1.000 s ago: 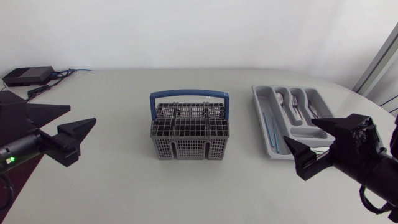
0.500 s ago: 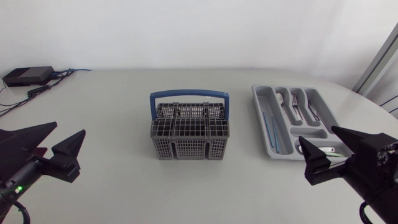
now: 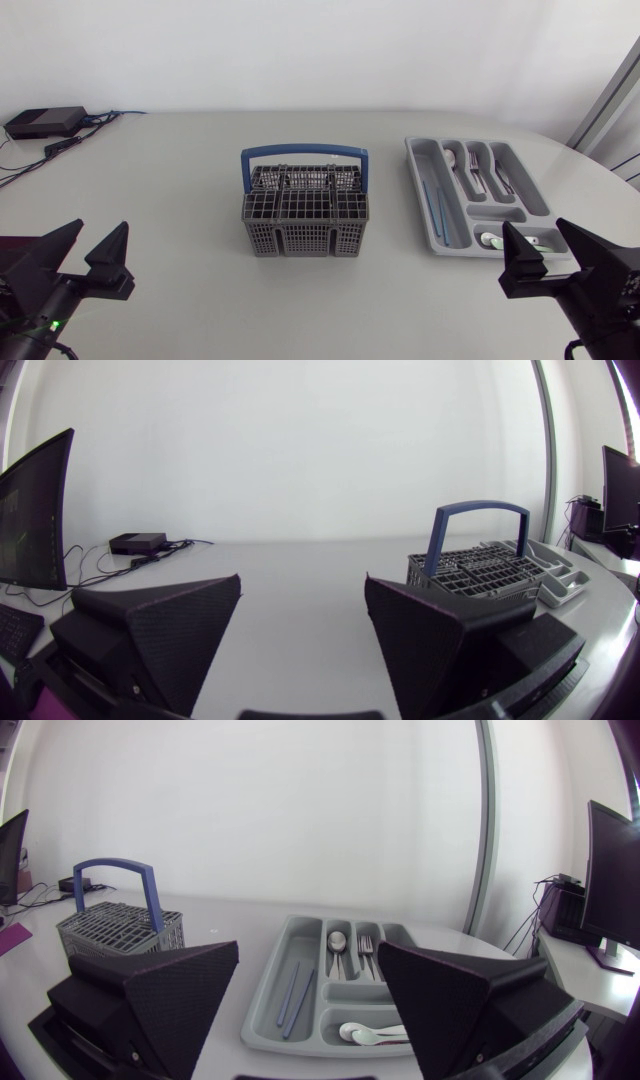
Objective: Unload the cutlery basket into the drawer organizer.
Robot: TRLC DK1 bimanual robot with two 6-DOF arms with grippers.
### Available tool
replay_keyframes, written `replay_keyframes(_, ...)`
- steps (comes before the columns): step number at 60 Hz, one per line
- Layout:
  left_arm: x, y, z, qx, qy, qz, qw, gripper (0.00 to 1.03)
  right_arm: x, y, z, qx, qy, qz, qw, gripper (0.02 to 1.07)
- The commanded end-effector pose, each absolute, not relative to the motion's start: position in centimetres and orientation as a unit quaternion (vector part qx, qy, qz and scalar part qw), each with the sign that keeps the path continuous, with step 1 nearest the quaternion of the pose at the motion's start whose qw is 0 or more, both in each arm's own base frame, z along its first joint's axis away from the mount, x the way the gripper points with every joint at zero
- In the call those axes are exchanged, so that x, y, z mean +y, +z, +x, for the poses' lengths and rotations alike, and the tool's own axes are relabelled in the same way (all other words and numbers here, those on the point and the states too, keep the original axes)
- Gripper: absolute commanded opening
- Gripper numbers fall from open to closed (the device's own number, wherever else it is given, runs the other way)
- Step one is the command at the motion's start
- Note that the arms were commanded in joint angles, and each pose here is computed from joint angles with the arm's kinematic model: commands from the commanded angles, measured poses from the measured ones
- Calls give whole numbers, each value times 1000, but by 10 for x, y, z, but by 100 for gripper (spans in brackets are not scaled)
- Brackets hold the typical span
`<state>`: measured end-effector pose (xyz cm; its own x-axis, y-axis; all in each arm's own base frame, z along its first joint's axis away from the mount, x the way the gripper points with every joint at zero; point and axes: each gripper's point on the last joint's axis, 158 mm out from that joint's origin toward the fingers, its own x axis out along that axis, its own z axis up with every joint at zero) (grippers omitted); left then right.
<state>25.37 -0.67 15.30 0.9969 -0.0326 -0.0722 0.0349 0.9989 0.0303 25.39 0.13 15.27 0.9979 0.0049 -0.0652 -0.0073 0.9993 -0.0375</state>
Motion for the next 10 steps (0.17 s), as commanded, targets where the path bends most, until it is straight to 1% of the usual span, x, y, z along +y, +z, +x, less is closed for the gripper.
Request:
replay_keyframes(1,-3,150,254,30,-8,0,999,98,-2,149,254,28,-5,0,1000,102)
replay_keyframes(10,-3,150,254,30,-8,0,999,98,-2,149,254,28,-5,0,1000,102)
